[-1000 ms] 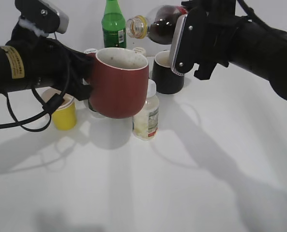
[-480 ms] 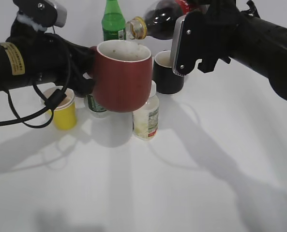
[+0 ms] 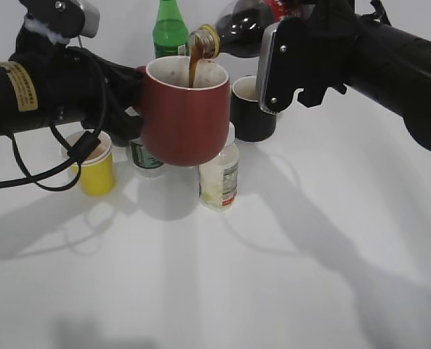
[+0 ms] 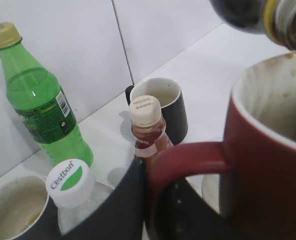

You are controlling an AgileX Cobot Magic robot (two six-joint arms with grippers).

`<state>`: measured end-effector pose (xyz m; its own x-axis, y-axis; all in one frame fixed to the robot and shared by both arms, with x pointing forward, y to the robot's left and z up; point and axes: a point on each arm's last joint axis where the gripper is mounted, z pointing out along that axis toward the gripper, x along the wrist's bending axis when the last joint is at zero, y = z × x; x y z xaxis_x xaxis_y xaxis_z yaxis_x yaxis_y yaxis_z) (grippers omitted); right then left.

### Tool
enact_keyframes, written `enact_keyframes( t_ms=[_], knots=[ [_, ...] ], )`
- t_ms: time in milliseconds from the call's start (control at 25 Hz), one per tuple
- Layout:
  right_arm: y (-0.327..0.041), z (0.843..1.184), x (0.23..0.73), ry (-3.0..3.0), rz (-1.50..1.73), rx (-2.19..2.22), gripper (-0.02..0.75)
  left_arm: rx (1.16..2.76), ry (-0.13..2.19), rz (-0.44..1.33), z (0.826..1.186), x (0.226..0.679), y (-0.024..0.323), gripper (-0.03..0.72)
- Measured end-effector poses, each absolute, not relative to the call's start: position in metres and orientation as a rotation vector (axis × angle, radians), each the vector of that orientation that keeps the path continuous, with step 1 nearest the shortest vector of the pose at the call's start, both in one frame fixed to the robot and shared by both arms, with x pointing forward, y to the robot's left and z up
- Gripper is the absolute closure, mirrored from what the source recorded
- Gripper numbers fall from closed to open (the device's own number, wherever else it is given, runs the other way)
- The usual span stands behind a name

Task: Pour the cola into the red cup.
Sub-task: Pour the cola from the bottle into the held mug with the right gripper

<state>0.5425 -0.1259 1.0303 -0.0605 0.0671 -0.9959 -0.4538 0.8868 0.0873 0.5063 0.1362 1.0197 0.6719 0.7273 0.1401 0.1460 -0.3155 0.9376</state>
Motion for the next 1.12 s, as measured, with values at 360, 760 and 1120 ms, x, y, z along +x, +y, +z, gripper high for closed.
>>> enact_keyframes(
  t_ms=[360,760,1120],
  knots=[
    [-0.1259,1.0303,0.5425,1.581,0.438,-0.31,0.248,1.822,0.689,0.686,1.0203,0.5063,0.1358,0.637],
    [-0.1259,1.0303,0.5425,1.582,0.438,-0.309,0.248,1.822,0.689,0.686,1.0203,0.5063,0.1358,0.637],
    [-0.1259,1.0302,0.5425,1.588,0.458,-0.289,0.248,1.812,0.681,0.686,1.0213,0.5062,0.1352,0.637]
  ],
)
